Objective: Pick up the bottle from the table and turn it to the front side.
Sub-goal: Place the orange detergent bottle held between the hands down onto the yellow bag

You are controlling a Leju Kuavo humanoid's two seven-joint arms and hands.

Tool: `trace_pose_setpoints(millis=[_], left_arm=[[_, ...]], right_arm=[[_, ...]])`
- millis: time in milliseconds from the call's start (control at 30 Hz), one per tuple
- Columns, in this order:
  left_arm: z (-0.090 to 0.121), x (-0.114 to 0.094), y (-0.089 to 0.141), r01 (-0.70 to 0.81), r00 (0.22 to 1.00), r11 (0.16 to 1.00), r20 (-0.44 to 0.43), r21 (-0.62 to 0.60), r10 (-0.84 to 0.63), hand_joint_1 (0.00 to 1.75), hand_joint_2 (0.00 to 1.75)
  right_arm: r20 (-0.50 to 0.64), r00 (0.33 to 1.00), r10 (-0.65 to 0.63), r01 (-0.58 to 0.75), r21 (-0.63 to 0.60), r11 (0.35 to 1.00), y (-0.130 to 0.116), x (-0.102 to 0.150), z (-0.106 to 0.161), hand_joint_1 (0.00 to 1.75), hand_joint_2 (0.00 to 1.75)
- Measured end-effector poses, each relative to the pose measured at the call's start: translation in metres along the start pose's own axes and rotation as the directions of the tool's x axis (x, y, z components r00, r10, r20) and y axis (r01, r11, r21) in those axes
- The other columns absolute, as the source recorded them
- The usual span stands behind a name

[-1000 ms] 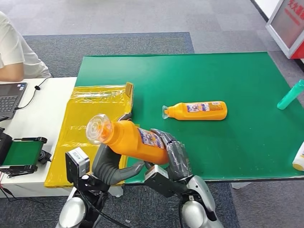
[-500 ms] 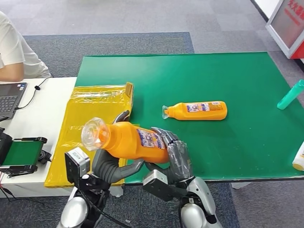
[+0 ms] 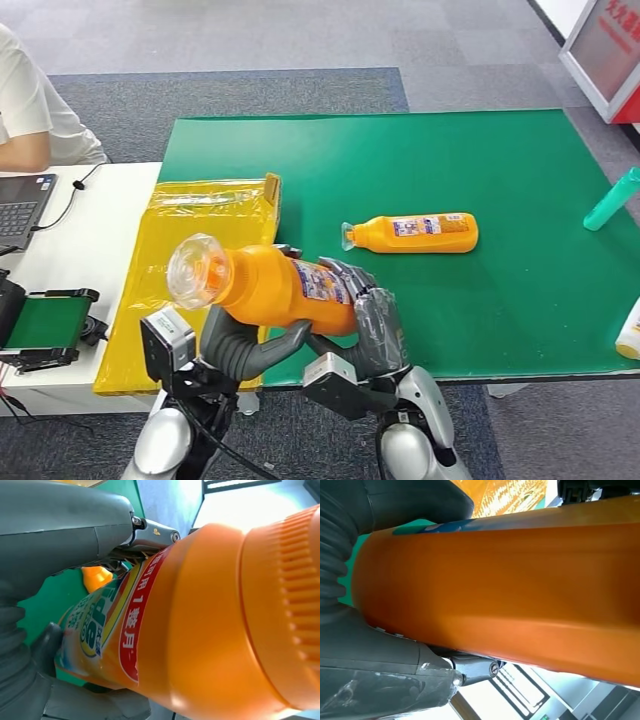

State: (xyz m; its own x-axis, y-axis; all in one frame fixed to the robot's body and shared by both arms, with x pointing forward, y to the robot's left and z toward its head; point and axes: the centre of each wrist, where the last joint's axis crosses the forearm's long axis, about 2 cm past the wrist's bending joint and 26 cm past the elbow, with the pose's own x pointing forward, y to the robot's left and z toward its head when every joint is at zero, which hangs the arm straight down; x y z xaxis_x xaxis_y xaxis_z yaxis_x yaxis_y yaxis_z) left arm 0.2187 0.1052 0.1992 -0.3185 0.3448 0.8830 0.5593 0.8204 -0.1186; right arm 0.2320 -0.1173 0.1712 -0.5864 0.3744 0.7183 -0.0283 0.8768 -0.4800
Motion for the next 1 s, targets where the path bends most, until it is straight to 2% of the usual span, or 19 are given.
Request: trace_pose_setpoints(millis=[233, 367, 700, 833, 1000], left_arm=[[-0.004, 0.002, -0.001, -0.006, 1.000, 1.000, 0.011, -0.014, 0.006, 1.75, 1.75], [-0.004, 0.001, -0.002, -0.010, 1.000, 1.000, 0.013, -0.015, 0.010, 1.75, 1.75], [0.000, -0.001, 0.002, 0.017, 0.999, 1.000, 0.030, 0.018, -0.017, 1.75, 1.75], [0.005, 0.002, 0.013, 0.189, 0.980, 0.978, 0.041, 0.085, -0.193, 1.75, 1.75], [0.010, 0.006, 0.029, 0.366, 0.928, 0.914, 0.004, 0.173, -0.373, 1.75, 1.75]], right_arm=[[0.002, 1.000, -0.001, 0.001, -0.006, 1.000, -0.001, 0.000, -0.001, 1.74, 1.75], [-0.011, 1.000, -0.010, 0.010, 0.005, 1.000, 0.000, -0.001, 0.000, 0.00, 1.75], [-0.090, 0.995, -0.033, 0.038, 0.062, 0.997, 0.004, -0.006, -0.001, 0.00, 1.75], [-0.131, 0.991, -0.035, 0.044, 0.068, 0.997, 0.004, -0.011, 0.006, 0.00, 1.75], [-0.172, 0.985, -0.031, 0.042, 0.060, 0.997, -0.001, -0.017, 0.014, 0.00, 1.75]])
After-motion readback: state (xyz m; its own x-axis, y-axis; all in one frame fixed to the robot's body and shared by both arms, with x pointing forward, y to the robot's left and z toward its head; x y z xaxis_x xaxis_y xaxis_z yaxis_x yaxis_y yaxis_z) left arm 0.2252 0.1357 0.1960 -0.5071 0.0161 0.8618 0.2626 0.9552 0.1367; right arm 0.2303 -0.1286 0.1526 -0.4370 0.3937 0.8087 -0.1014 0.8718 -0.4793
